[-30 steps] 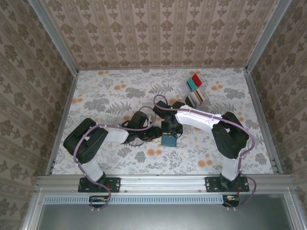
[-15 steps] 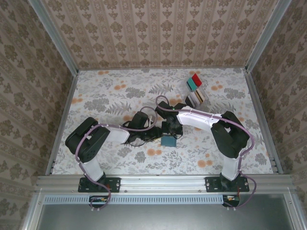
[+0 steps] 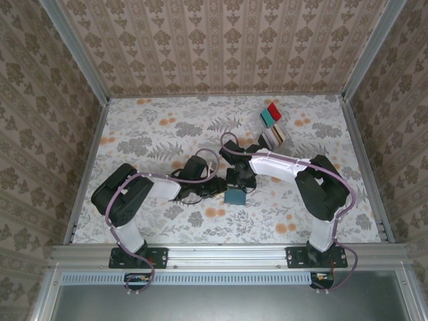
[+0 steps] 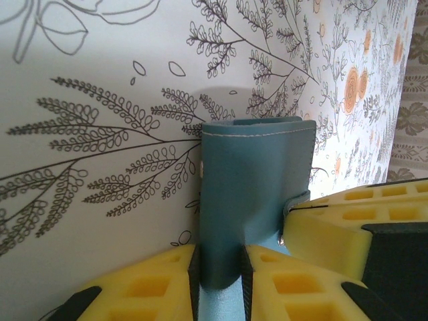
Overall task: Put the credit cards into the card holder
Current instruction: Close the button on the card holder.
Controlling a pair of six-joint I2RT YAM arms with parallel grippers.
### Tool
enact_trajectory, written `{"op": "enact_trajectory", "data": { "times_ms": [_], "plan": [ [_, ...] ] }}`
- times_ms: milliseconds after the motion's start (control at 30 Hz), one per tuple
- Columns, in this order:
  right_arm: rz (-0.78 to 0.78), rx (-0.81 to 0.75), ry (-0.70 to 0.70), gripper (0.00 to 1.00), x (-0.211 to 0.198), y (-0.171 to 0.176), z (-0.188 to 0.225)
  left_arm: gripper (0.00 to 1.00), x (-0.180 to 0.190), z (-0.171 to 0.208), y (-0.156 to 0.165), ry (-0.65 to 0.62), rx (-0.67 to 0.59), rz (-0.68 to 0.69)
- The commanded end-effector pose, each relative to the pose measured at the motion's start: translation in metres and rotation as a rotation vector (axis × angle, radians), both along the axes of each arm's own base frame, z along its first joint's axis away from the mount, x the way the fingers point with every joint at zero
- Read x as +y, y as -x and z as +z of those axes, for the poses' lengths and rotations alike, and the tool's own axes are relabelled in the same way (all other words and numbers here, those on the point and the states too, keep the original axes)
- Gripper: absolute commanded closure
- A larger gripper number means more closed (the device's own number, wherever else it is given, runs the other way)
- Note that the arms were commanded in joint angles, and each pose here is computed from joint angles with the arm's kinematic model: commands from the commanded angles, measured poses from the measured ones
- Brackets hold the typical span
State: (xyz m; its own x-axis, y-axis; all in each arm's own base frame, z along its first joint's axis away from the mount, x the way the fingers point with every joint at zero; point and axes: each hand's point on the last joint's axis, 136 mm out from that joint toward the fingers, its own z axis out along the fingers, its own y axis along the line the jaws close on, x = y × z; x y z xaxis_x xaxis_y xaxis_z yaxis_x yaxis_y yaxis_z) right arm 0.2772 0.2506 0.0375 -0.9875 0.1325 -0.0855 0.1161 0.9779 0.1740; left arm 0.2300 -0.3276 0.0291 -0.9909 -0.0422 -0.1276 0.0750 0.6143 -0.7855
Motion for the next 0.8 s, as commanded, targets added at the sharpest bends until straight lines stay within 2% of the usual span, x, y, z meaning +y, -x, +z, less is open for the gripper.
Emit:
{"op": "enact_trajectory", "data": {
  "times_ms": [0, 267, 767],
  "plan": [
    [-0.018, -0.011, -0.014, 1.0, -0.003, 0.002, 0.007, 0.75, -0.002, -0.019, 0.014, -0.035, 0.06, -0.034],
    [-0.021, -0.032, -0.031, 1.0, -0.003, 0.003, 0.018, 0.75, -0.003, -0.02, 0.014, -0.038, 0.062, -0.035],
    [-0.025, 0.022, -0.024, 1.0, -0.002, 0.011, -0.002, 0.75, -0.003, -0.019, 0.012, -0.037, 0.06, -0.03]
  ]
}}
